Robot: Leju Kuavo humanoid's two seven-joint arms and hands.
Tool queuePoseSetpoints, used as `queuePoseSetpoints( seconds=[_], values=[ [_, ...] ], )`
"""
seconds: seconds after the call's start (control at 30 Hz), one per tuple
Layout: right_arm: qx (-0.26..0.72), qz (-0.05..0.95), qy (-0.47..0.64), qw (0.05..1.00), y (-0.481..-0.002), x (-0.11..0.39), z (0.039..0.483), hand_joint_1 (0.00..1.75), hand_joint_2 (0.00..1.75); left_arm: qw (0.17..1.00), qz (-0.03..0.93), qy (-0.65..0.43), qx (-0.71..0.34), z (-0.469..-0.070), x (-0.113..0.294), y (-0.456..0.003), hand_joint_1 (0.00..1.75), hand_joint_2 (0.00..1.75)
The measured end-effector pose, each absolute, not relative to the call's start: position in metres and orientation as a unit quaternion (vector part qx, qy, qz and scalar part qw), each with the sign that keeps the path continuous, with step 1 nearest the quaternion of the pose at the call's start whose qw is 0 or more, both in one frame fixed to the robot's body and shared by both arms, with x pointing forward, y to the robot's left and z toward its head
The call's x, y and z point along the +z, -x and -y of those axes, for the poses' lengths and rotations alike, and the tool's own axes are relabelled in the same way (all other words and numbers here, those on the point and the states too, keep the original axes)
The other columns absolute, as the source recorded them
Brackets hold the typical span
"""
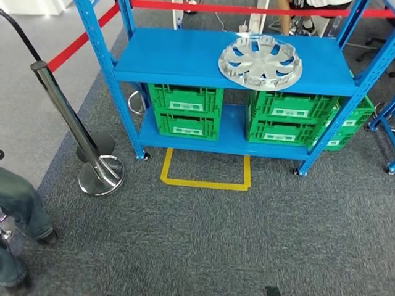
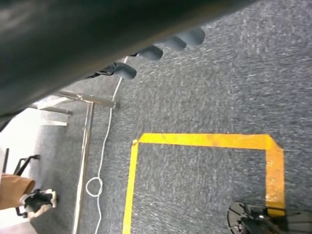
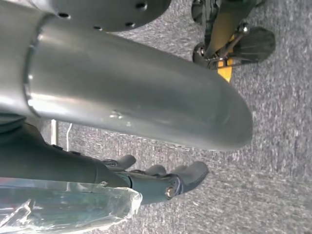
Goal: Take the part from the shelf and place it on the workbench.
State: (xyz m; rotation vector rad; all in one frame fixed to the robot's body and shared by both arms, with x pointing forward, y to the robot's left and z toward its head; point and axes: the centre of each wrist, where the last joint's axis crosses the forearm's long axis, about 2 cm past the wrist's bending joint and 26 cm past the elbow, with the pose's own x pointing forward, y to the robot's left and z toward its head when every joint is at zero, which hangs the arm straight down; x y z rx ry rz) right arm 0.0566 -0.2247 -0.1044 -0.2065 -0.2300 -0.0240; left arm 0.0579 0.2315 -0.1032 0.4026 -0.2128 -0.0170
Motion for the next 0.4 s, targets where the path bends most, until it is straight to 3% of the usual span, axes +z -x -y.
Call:
queuePoseSetpoints(
  seconds=[0.4],
  values=[
    [-0.012,0.111,0.104,0.988,-0.0572,-0.1043,0.2247,0.0,0.0,0.974,0.102,-0.201,-0.007,-0.2318,-0.1031,-0.0587,0.0,0.0]
  ],
)
